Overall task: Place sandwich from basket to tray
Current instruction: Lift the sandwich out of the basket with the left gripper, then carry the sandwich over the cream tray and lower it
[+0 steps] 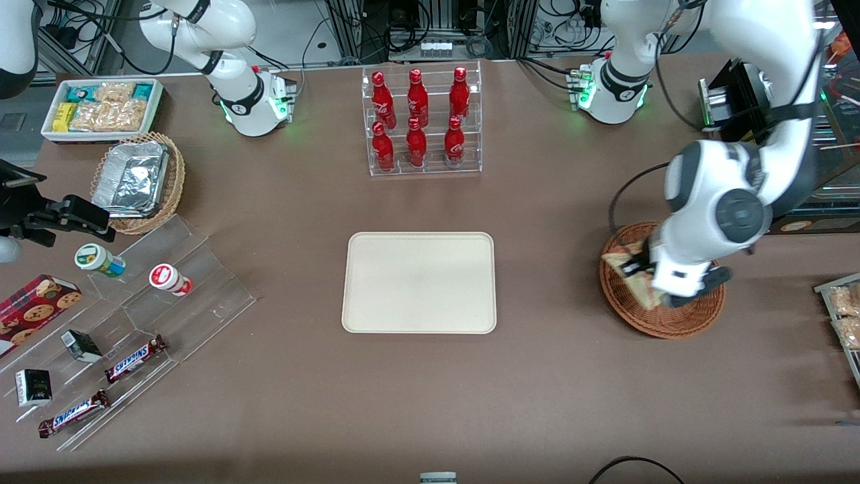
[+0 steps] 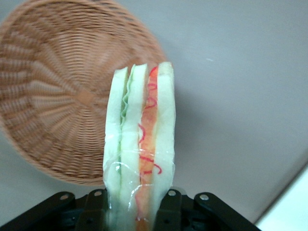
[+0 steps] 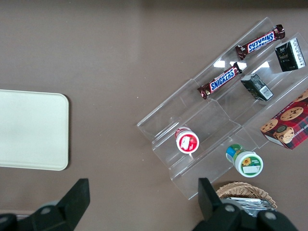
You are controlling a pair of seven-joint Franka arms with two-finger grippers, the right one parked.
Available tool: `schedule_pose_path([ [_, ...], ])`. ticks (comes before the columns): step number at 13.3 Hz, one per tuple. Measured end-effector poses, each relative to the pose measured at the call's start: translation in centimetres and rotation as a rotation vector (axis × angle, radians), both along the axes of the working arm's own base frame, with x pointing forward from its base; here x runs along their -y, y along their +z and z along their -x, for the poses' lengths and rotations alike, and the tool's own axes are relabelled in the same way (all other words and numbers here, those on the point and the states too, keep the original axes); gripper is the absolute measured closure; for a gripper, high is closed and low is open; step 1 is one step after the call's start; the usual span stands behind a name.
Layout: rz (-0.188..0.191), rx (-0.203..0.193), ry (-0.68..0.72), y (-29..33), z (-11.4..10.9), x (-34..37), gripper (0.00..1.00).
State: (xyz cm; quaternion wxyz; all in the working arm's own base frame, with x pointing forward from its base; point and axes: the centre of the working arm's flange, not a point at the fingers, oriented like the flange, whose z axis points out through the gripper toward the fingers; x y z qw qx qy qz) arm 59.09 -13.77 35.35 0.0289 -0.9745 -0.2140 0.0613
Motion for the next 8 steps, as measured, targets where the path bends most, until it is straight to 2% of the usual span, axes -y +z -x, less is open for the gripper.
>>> schedule_pose_path([
  [2, 0.027, 0.005, -0.014, -0.6, -0.9, 5.2, 0.71],
  [4, 0.035, -0.006, -0.05, -2.2, -0.9, 10.0, 0.71],
  [8, 0.083, -0.037, -0.16, -5.4, 1.1, 19.5, 0.7],
])
